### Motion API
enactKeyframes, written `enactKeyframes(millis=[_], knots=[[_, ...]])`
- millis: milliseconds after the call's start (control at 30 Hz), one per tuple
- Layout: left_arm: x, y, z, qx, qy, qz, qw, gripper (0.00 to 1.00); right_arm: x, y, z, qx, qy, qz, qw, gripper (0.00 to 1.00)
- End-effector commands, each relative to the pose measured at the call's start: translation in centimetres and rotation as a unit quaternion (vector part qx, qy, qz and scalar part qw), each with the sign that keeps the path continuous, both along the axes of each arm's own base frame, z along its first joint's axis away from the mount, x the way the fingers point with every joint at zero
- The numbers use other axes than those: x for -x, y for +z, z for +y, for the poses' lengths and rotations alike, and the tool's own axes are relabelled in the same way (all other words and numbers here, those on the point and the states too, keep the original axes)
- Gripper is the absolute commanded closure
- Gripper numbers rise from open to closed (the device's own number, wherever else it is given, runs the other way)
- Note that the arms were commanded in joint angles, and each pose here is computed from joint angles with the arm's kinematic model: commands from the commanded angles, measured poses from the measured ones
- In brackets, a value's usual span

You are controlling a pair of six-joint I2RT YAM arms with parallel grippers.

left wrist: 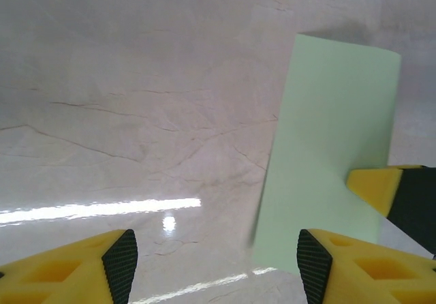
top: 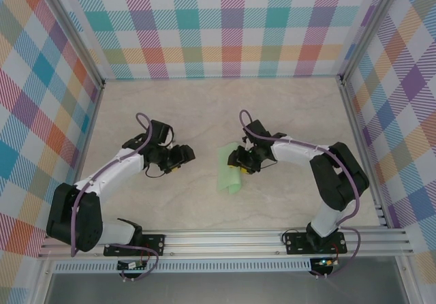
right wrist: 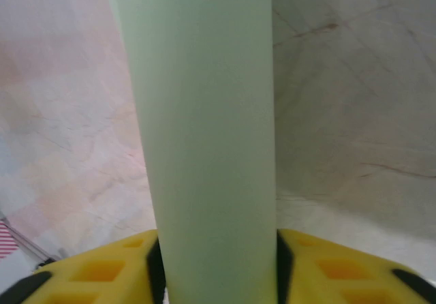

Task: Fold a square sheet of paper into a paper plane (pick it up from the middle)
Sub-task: Fold the square sheet of paper in half at the center of the table.

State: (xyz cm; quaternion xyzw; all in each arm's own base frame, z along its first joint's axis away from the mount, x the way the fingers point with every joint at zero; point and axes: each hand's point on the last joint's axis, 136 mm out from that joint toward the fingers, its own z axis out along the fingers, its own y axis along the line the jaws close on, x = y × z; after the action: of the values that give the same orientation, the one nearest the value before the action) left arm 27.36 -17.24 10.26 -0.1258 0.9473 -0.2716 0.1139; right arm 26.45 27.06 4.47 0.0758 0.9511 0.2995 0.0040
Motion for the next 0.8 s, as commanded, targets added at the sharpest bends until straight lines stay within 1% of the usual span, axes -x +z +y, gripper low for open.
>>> enactKeyframes(millis=[0,33,100,200,267,367,433,633,767], knots=[[-0.6,0.5,-2.0,0.006,-0.016,-0.008,1.0,0.33,-0.6,0.8,-0.2,-0.02,-0.005,-0.02,1.0,0.46],[-0.5,0.3,-2.4,0.005,-0.018,-0.006,1.0,0.33,-0.4,0.6,-0.7,-0.013,-0.007,-0.016,1.0,0.44],[-0.7,0.1,-3.0,0.006,-0.02,-0.004,1.0,0.33,-0.2,0.3,-1.8,0.008,-0.013,-0.01,1.0,0.34],[-0.9,-0.1,-3.9,-0.001,-0.028,-0.003,1.0,0.33,-0.2,0.5,-2.9,0.033,-0.009,-0.014,0.999,0.25],[-1.0,-0.2,-4.4,-0.005,-0.031,-0.002,0.999,0.33,-0.2,0.6,-3.5,0.055,-0.007,-0.016,0.998,0.22],[-1.1,-0.3,-4.9,-0.01,-0.034,-0.002,0.999,0.33,-0.2,0.4,-4.9,0.1,-0.002,-0.016,0.995,0.2],[-1.1,-0.3,-5.2,-0.012,-0.034,-0.003,0.999,0.33,0.0,0.0,-5.2,0.116,0.016,-0.009,0.993,0.21],[-1.2,-0.4,-5.9,-0.005,-0.027,-0.004,1.0,0.36,0.6,-0.5,-5.7,0.139,0.063,0.003,0.988,0.21],[-1.3,-0.3,-6.3,0.0,-0.022,-0.005,1.0,0.38,1.0,-0.8,-5.4,0.137,0.099,0.012,0.986,0.22]])
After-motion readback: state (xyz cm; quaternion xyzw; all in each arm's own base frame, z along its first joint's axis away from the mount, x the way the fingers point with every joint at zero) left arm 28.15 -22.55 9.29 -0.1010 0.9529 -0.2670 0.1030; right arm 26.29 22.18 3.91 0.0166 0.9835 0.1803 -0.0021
